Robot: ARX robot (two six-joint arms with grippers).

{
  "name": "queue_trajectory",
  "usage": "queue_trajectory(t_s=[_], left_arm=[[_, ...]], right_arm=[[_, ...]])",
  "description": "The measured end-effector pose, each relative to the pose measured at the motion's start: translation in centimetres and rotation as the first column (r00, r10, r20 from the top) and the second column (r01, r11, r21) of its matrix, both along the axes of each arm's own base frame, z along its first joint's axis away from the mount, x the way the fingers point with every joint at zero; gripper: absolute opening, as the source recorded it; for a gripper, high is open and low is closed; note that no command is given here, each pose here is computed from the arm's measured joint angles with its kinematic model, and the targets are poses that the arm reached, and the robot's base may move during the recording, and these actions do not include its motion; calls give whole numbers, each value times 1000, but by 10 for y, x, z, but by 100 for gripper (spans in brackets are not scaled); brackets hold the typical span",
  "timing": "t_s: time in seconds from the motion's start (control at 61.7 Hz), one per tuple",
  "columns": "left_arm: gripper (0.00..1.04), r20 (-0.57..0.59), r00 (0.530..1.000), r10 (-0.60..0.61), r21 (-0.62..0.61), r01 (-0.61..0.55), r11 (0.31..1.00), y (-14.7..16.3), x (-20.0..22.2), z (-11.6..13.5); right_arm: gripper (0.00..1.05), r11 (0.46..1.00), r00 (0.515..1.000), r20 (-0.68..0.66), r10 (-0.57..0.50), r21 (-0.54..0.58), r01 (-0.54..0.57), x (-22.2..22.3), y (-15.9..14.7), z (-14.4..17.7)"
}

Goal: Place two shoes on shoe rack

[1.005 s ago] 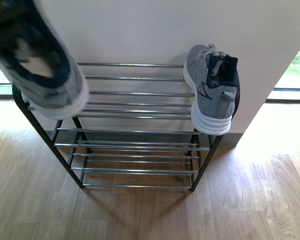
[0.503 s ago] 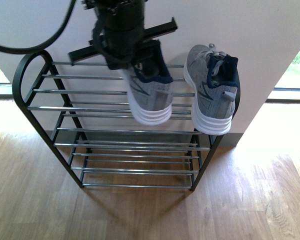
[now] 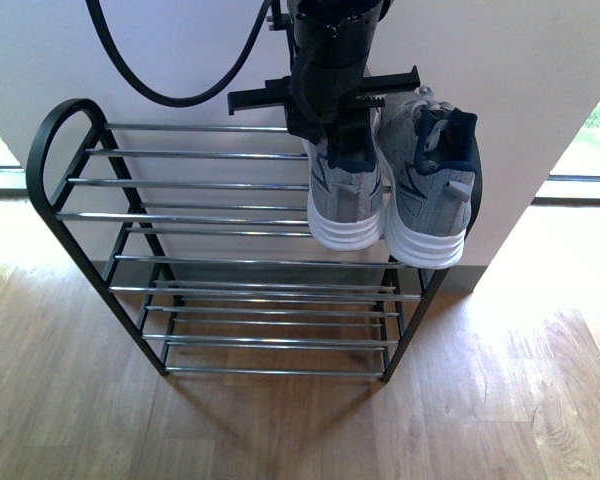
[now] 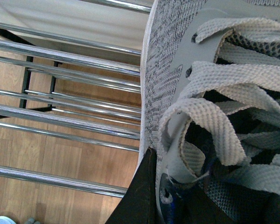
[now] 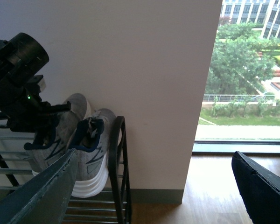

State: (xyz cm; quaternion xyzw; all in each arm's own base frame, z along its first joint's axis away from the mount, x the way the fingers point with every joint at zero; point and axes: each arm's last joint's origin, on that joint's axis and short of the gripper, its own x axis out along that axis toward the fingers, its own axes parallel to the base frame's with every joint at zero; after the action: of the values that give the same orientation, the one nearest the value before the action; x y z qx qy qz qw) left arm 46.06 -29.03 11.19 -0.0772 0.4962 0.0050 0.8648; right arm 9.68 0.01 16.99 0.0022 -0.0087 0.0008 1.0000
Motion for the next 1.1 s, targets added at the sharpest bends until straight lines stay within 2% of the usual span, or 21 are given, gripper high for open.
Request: queue_trajectory(t_s=[0.259,0.778,0.973,1.103], left_arm=[[2,-47,993,106,-21,-107,994,4,-4,-4],[2,-34,999,38,14,-38,999,2,-10,-6],[31,9,1000,26,-68,-26,997,3,-11,1],[52,34,999,38,-101,-34,994,8,-19,25]], right_arm=[[96,1000,1000,0,0,0,0,0,0,0],[96,1000,1000,0,0,0,0,0,0,0],[96,1000,1000,0,0,0,0,0,0,0],[96,1000,1000,0,0,0,0,0,0,0]])
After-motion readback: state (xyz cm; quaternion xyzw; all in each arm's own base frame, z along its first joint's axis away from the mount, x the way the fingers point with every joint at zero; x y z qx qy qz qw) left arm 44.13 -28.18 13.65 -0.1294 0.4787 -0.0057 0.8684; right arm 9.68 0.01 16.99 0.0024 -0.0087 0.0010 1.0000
